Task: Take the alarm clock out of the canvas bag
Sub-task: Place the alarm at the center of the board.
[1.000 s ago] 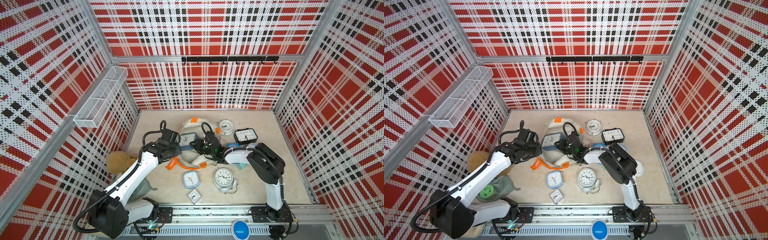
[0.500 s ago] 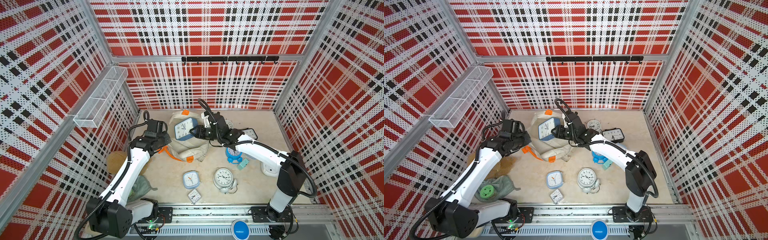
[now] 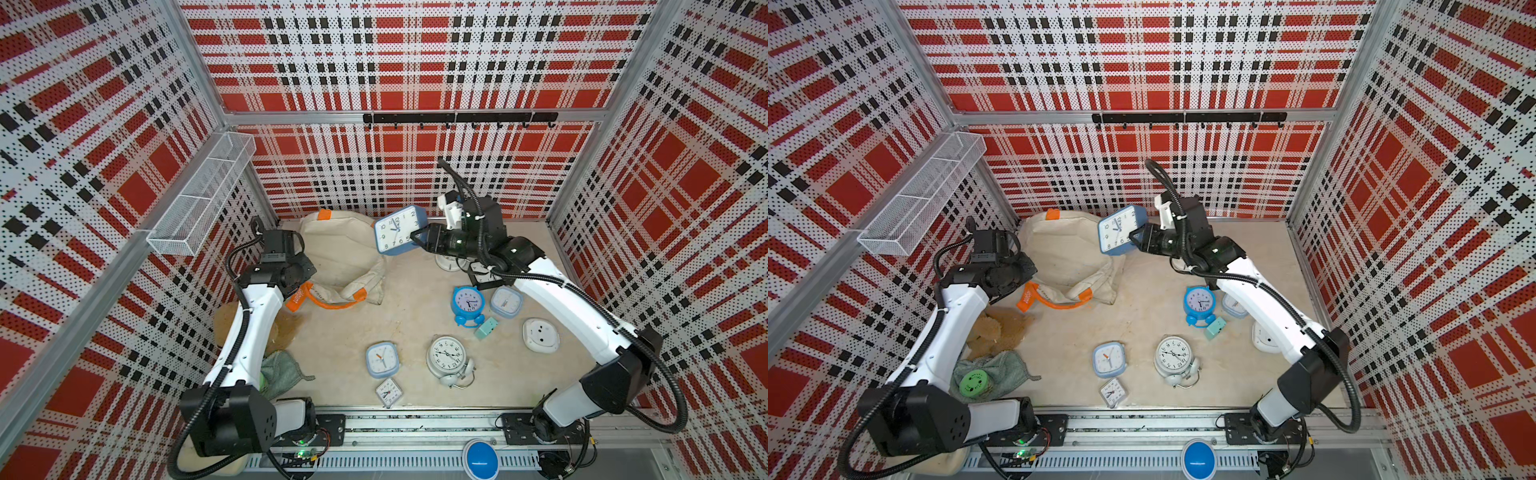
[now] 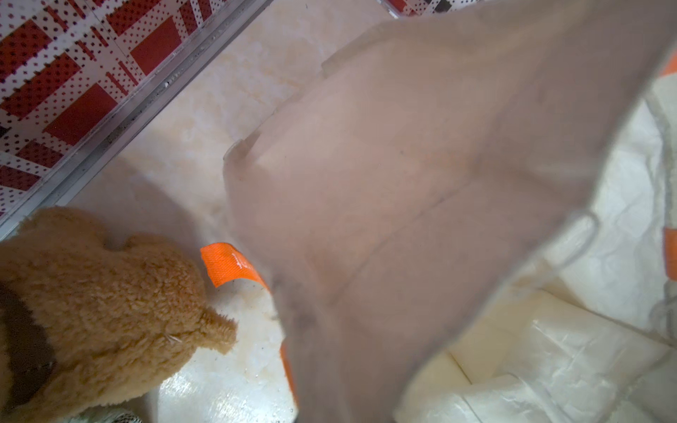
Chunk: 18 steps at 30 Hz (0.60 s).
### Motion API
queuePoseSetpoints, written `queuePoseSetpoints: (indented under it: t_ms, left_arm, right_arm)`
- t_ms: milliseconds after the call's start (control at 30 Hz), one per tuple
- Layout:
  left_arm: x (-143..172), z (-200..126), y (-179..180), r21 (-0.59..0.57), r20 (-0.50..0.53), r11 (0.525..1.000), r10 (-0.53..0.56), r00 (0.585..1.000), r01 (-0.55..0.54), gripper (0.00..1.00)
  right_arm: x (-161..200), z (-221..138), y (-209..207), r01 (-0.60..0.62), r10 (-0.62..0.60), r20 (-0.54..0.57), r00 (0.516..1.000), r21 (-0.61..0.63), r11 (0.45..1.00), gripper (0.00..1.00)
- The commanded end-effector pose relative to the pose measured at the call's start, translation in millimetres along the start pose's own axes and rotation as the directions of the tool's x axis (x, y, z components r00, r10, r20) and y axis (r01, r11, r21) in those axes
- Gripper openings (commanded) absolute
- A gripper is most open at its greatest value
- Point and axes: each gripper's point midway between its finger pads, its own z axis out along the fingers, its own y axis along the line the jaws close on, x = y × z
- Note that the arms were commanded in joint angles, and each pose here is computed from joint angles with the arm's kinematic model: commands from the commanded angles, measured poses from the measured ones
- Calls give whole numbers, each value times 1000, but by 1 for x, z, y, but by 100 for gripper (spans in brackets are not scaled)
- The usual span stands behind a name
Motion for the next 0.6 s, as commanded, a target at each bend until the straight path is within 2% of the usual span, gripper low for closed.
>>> queuePoseSetpoints:
  t_ms: [0,67,167,200,333,433,567]
  left_arm:
    - [-5,1,-6,28,8,999,16,1000,-16,16]
    - [-6,-1,-7,35,11,999,16,1000,-17,28]
    - [-14,-11,-14,58,36,998,24,999,-26,39]
    - [-18,-17,-17,68,50,997,29,998,-33,48]
    - [-31,-47,-31,92,117,993,64,991,-75,69]
    - [-39,-75,-47,107,191,985,115,975,-137,76]
    - [-41,-105,-80,167,262,958,185,947,-233,80]
  right_arm:
    - [-12,-28,-3,24,-24,47,999,-8,1000,24]
    - [-4,-33,-21,12,-12,30,999,30,999,25]
    - [16,-34,-49,-18,20,-22,1000,87,996,25]
    - [26,-32,-59,-32,37,-45,998,104,994,25]
    - [62,-20,-90,-57,76,-124,989,150,987,25]
    - [84,-6,-113,-68,97,-160,982,177,982,25]
    - [106,16,-134,-75,116,-221,968,185,980,25]
